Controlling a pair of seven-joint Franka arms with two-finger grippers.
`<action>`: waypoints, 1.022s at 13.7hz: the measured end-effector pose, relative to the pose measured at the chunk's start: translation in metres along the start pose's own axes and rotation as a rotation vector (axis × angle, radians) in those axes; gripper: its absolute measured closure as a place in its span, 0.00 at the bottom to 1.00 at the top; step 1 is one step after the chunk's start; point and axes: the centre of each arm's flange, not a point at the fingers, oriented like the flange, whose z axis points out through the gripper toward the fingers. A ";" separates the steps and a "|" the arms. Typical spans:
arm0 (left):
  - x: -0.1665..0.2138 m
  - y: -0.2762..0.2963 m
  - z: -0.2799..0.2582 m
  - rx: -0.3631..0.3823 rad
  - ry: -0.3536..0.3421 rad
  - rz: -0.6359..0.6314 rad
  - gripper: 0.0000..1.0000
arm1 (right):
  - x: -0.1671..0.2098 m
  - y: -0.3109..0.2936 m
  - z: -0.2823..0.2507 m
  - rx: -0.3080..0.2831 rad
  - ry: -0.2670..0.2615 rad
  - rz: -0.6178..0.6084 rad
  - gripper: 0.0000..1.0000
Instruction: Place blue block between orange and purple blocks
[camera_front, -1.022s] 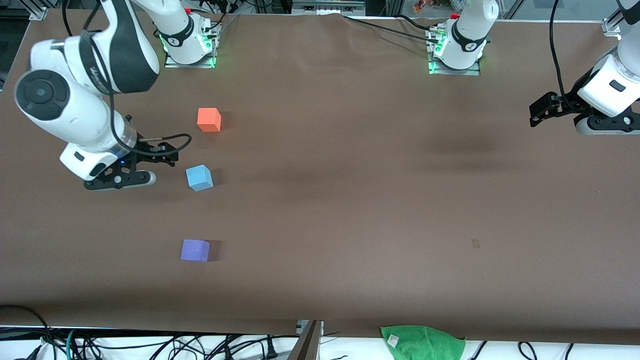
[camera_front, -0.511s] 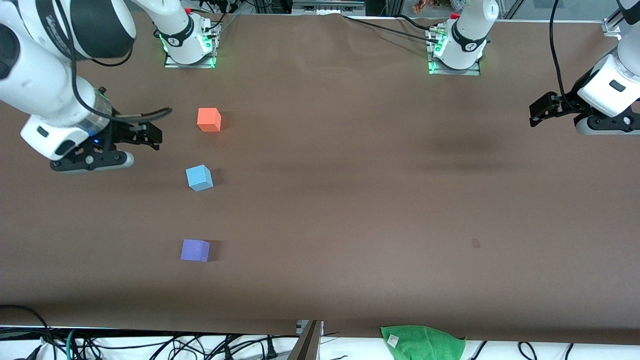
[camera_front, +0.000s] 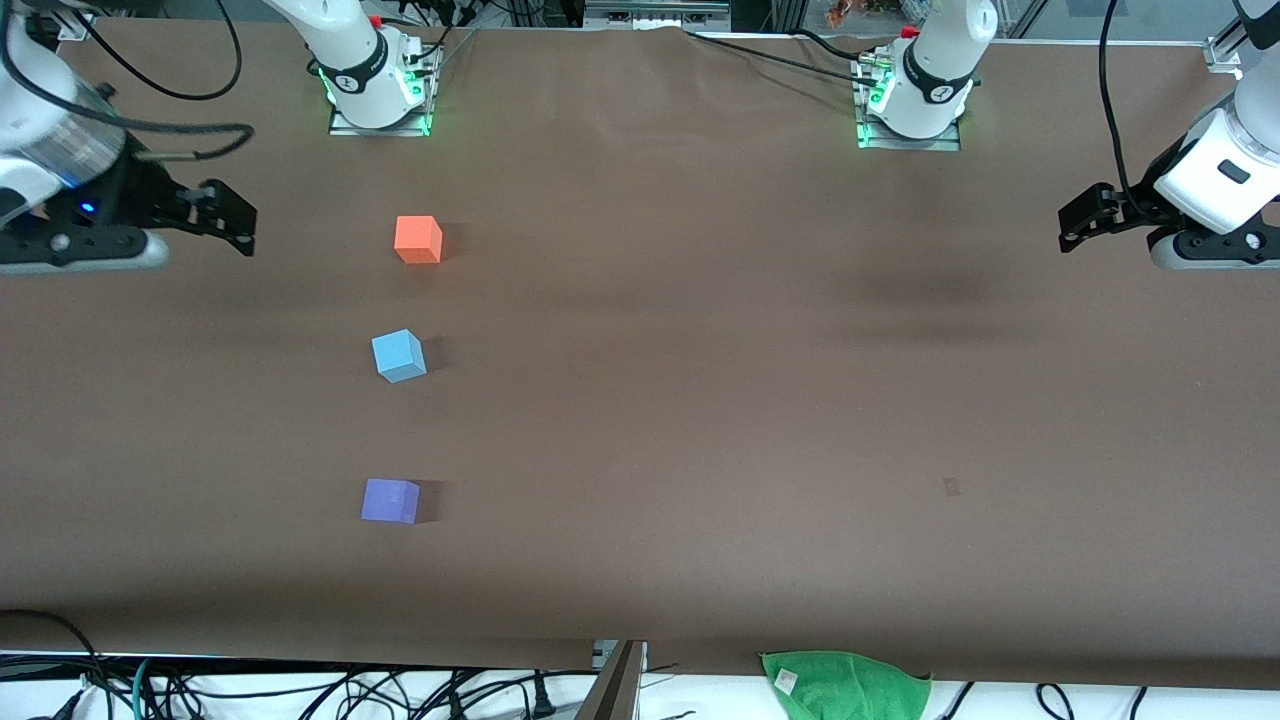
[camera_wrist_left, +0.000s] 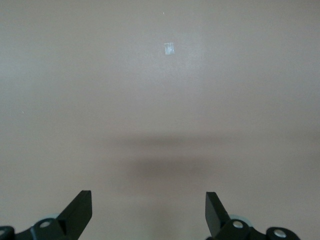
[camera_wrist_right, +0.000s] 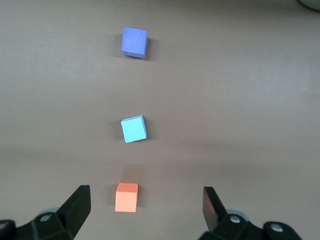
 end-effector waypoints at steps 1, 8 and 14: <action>0.000 0.000 0.000 0.000 -0.001 0.000 0.00 | -0.002 0.005 -0.001 0.007 -0.009 -0.003 0.00; 0.000 0.000 0.000 0.000 -0.001 0.000 0.00 | -0.011 0.022 0.009 0.067 -0.103 0.028 0.00; 0.000 0.000 0.000 0.000 -0.001 0.000 0.00 | -0.012 0.023 0.010 0.062 -0.110 0.024 0.00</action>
